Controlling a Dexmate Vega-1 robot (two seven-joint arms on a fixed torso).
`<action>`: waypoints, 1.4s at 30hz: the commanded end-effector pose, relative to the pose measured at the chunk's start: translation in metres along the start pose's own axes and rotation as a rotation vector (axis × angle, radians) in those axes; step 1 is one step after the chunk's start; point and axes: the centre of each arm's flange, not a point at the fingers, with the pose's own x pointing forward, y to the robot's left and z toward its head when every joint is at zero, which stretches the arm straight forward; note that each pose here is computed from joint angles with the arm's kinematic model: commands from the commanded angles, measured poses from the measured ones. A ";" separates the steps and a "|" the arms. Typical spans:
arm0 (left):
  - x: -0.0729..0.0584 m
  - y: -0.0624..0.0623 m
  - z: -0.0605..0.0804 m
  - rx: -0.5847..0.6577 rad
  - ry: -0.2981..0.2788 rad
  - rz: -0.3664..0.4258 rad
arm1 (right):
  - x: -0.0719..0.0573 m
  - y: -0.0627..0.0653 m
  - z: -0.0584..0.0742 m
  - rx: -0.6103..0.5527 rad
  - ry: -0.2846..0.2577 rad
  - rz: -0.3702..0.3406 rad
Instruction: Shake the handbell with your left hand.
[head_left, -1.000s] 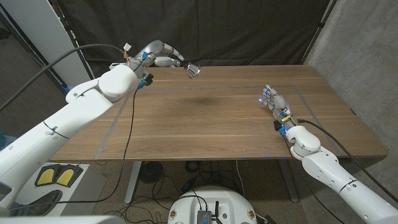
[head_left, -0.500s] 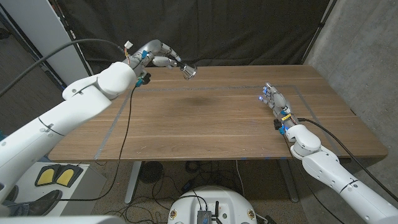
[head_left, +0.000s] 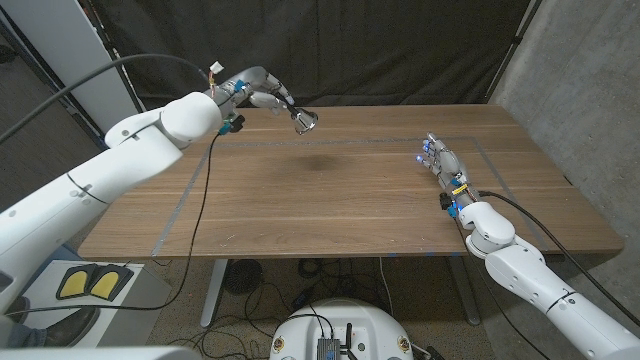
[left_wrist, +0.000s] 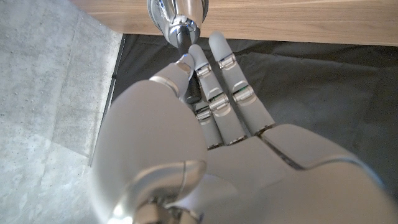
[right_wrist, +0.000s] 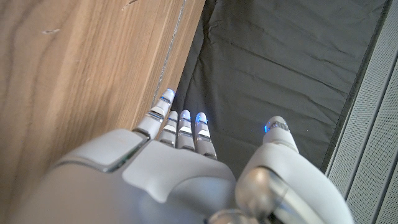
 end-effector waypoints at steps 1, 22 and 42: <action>0.016 -0.003 0.003 0.134 0.040 -0.045 | -0.002 0.000 -0.001 -0.002 0.011 -0.012; 0.047 -0.019 0.016 0.257 0.046 -0.211 | -0.006 -0.007 0.001 0.002 0.000 -0.023; 0.069 -0.062 0.029 0.385 0.058 -0.296 | -0.015 -0.016 -0.006 0.024 0.010 -0.051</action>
